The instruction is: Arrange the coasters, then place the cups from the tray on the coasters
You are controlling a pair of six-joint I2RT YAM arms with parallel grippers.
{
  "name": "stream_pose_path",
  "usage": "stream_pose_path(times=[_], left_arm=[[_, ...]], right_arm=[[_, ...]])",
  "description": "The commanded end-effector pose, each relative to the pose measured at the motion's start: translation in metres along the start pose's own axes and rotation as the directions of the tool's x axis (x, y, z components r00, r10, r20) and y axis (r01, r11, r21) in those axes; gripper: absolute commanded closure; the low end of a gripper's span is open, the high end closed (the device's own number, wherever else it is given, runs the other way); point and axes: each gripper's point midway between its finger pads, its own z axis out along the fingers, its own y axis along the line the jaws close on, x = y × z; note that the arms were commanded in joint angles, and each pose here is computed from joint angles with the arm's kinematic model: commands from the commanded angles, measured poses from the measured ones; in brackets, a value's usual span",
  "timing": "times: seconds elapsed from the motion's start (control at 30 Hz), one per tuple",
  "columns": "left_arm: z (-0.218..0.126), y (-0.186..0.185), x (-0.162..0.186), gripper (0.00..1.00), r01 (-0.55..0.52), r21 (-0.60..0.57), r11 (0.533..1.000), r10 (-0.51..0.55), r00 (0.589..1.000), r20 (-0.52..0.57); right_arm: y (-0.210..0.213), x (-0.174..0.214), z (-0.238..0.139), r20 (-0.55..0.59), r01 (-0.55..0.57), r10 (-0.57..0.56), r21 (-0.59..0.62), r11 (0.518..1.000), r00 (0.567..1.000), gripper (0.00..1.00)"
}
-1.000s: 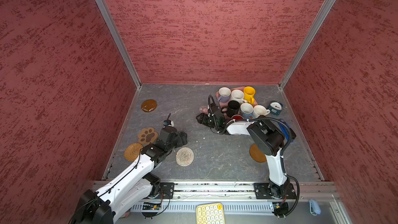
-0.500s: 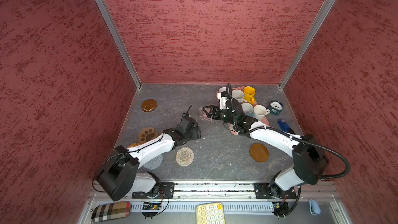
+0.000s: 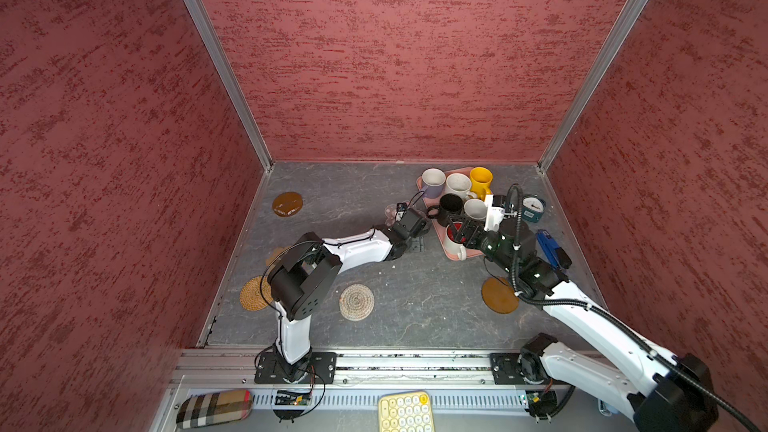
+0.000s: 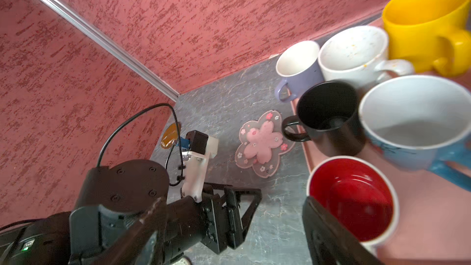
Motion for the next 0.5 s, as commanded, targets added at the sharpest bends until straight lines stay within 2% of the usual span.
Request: stream_pose_path(times=[0.0, 0.23, 0.47], left_arm=[[0.005, 0.009, -0.008, 0.22, -0.036, -0.085, 0.996, 0.038, 0.999, 0.014], [0.026, 0.004, -0.007, 0.23, -0.056, -0.108, 0.993, 0.054, 0.998, -0.016], [0.041, 0.006, -0.008, 0.24, -0.092, -0.160, 0.983, 0.087, 0.996, -0.034]], right_arm=[[-0.027, -0.007, -0.011, 0.050, 0.044, -0.050, 0.117, 0.992, 0.998, 0.14], [-0.040, -0.023, -0.032, 0.141, 0.031, -0.052, 0.146, 0.989, 0.989, 0.11], [-0.043, -0.022, -0.035, 0.155, 0.016, -0.038, 0.139, 0.990, 0.987, 0.10]])
